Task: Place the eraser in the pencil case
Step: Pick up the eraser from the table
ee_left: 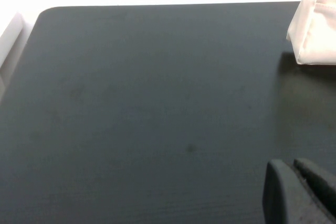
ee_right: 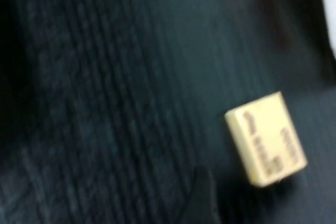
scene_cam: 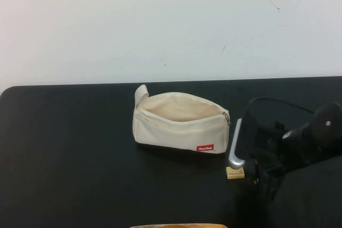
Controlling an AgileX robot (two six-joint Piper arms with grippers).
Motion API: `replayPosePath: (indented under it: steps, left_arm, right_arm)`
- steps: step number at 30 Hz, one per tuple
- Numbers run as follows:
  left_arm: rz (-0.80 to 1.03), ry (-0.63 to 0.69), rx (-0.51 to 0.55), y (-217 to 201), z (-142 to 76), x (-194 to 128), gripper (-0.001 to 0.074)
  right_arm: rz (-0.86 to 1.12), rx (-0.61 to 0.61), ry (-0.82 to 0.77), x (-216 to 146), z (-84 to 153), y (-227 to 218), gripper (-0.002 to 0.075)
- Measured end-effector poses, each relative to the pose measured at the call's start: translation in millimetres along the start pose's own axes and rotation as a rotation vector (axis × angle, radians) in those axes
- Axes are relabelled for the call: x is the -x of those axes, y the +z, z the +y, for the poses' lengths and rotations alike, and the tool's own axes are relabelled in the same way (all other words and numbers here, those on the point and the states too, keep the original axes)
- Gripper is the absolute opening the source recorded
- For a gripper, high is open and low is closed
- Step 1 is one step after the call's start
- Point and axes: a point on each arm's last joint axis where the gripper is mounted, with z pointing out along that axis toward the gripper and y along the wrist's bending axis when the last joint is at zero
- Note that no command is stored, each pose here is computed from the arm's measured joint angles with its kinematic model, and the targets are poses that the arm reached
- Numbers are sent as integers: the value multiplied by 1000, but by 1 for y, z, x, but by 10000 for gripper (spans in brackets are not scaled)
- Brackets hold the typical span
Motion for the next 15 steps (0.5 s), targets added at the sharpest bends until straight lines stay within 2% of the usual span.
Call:
replayPosePath:
  steps: [10, 12, 15]
  left_arm:
    - [0, 0, 0, 0, 0, 0, -1]
    - [0, 0, 0, 0, 0, 0, -1]
    - [0, 0, 0, 0, 0, 0, -1]
  right_arm:
    - [-16, 24, 45, 6, -7, 16, 551]
    - [-9, 39, 48, 4, -5, 20, 533]
    - [-9, 51, 55, 4, -4, 22, 467]
